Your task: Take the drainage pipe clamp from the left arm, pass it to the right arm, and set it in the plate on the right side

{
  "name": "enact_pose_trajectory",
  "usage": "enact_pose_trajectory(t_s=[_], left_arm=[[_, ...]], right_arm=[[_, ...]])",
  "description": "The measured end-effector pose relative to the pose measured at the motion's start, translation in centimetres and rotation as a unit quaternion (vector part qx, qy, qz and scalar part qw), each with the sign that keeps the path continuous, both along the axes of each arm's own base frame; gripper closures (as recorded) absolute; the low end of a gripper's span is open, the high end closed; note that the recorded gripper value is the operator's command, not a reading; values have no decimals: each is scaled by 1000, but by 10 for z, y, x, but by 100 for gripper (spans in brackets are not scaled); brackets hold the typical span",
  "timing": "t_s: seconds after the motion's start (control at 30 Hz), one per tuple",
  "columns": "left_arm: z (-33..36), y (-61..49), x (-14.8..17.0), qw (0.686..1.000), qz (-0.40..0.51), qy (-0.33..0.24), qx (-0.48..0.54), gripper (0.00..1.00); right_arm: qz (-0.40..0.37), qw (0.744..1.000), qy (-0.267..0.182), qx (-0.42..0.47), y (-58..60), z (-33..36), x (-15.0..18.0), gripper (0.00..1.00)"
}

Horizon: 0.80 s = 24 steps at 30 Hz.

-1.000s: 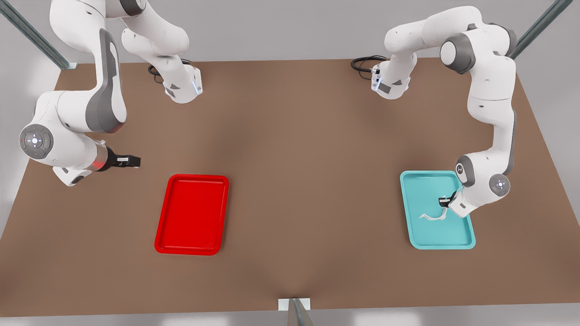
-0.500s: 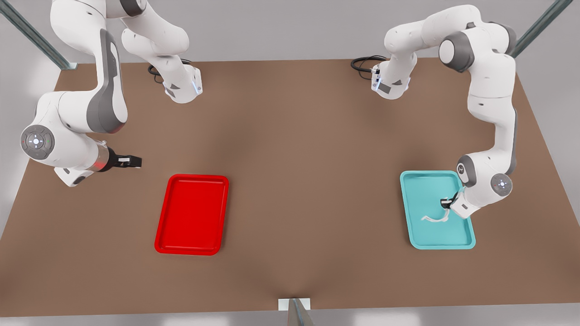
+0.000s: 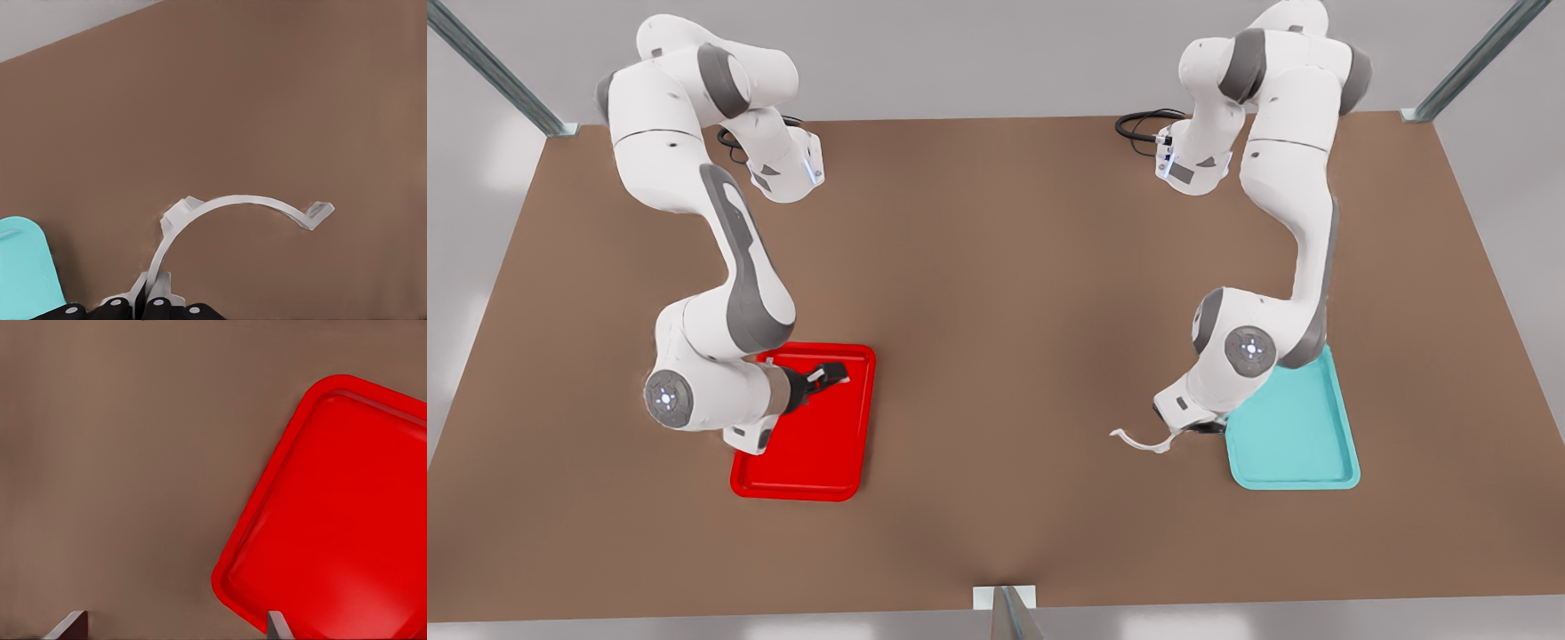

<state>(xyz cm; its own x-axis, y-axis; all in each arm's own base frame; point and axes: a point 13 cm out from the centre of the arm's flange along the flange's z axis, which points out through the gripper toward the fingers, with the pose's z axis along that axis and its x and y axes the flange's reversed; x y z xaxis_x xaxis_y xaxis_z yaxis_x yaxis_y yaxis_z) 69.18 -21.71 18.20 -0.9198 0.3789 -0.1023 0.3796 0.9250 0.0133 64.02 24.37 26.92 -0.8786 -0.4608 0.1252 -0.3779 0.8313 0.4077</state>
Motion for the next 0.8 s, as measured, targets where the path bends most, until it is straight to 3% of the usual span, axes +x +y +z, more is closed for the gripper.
enact_pose_trajectory(t_s=[0.13,0.23,0.33,0.53,0.8], left_arm=[[2,-113,-2,1000,6,-10,-17,79],[5,-189,-28,1000,17,-6,-25,79],[11,-219,-43,998,55,0,-30,79],[9,-244,-61,991,131,20,-34,79],[7,-259,-75,979,194,39,-39,79]], right_arm=[[110,989,-79,67,89,-17,2,0],[175,969,-142,97,130,-26,7,0],[232,944,-193,131,168,-39,-1,0],[287,894,-306,157,176,-17,25,0],[347,841,-373,179,207,-34,26,0]])
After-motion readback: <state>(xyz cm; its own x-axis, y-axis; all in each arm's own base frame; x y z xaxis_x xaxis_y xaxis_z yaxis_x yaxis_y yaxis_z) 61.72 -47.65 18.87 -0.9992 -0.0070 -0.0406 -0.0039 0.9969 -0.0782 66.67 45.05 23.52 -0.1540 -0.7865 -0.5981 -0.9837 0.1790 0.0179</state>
